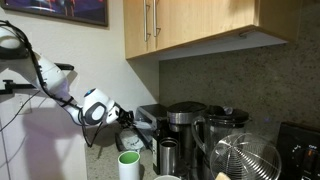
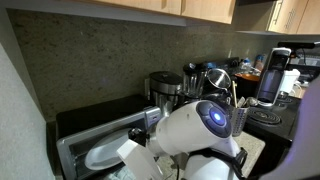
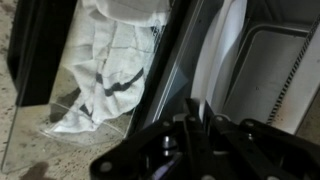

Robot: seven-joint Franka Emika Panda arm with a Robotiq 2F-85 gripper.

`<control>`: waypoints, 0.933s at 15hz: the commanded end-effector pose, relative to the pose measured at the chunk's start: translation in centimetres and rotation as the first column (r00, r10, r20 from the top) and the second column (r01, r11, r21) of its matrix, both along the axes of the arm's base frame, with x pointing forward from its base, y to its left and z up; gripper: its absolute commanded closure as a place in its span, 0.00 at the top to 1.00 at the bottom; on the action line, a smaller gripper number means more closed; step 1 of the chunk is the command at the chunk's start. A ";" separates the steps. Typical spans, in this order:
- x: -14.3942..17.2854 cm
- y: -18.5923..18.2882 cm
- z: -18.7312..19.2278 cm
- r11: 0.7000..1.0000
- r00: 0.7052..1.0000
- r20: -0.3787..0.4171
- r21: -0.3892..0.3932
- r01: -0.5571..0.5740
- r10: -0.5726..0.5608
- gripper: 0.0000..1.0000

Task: Remove the white plate from the top of the oven and put it inside the oven

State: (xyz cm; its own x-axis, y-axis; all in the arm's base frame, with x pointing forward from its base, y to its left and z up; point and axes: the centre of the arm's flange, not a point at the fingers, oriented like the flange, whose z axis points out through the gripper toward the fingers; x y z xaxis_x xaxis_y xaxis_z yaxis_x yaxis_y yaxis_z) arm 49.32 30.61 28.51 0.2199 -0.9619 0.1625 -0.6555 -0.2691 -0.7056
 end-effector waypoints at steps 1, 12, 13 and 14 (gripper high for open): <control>4.3 1.1 -2.0 0.998 1.000 0.031 0.055 0.001 -0.002 0.08; 8.3 1.8 -5.0 1.000 0.994 0.108 0.008 0.019 -0.019 0.08; 8.4 1.9 -5.3 1.000 0.994 0.109 0.002 0.015 -0.015 0.08; 8.6 1.9 -5.6 1.000 0.994 0.111 -0.005 0.015 -0.015 0.07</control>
